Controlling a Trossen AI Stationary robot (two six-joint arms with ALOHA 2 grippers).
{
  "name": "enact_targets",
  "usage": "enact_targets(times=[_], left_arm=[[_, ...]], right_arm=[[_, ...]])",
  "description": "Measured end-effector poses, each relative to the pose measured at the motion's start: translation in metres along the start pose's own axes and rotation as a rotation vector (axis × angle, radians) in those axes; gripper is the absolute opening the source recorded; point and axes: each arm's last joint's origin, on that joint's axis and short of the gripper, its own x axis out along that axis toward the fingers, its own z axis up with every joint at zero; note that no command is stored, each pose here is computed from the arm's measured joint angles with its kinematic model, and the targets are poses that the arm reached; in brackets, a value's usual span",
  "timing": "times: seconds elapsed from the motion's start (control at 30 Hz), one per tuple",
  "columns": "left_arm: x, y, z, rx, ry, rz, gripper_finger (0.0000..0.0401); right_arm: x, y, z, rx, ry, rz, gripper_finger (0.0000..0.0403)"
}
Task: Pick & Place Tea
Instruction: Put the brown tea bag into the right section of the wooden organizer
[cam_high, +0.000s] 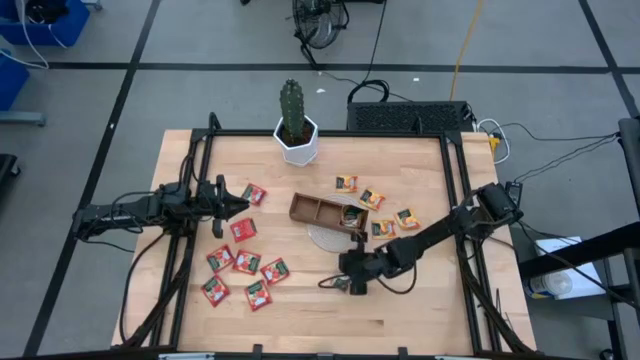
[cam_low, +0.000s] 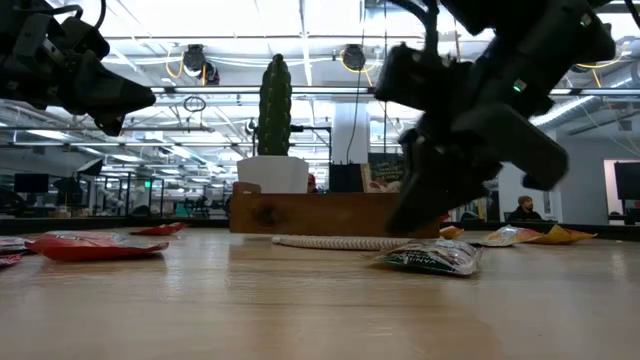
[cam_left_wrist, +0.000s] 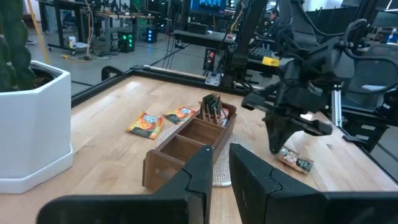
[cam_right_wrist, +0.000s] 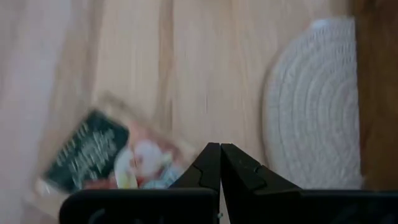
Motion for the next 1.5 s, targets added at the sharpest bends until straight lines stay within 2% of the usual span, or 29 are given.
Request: enact_targets(times=[0.13, 0.4, 0.53, 0.63, 0.83, 0.93, 1.03, 1.1, 1.23, 1.37, 1.5], left_arm=[[0.0, 0.0, 0.0, 0.0, 0.0, 0.0, 0.0058], [0.0, 0.0, 0.0, 0.0, 0.0, 0.0, 0.0058], [0.0, 0.0, 0.0, 0.0, 0.0, 0.0, 0.0058], [0.0, 0.0, 0.0, 0.0, 0.0, 0.0, 0.0058], [0.0, 0.0, 0.0, 0.0, 0.0, 0.0, 0.0058], [0.0, 0.0, 0.0, 0.0, 0.0, 0.0, 0.0058], [0.0, 0.0, 0.0, 0.0, 0.0, 0.0, 0.0058], [0.0, 0.0, 0.0, 0.0, 0.0, 0.0, 0.0058], [0.0, 0.0, 0.0, 0.0, 0.0, 0.0, 0.0058], [0.0, 0.0, 0.0, 0.0, 0.0, 0.0, 0.0058], [0.0, 0.0, 0.0, 0.0, 0.0, 0.0, 0.0058]], right_arm=[[0.001, -0.004, -0.006, 0.004, 0.073, 0.011, 0.0], [-0.004, 0.004, -0.009, 0.142, 0.165, 0.188, 0.0], [-0.014, 0.011, -0.01, 0.164, 0.179, 0.224, 0.0], [-0.023, 0.015, -0.007, 0.169, 0.144, 0.23, 0.0], [-0.026, 0.022, 0.009, 0.218, -0.047, 0.22, 0.0005], [-0.026, 0.023, 0.019, 0.171, -0.139, 0.285, 0.0036], [-0.03, 0.025, 0.031, 0.121, -0.251, 0.337, 0.0095], [-0.032, 0.026, 0.038, 0.102, -0.283, 0.319, 0.0143], [-0.033, 0.025, 0.048, 0.088, -0.228, 0.254, 0.022], [-0.021, 0.019, 0.06, 0.157, -0.174, 0.245, 0.0237], [-0.005, 0.007, 0.059, 0.22, -0.116, 0.288, 0.0213]])
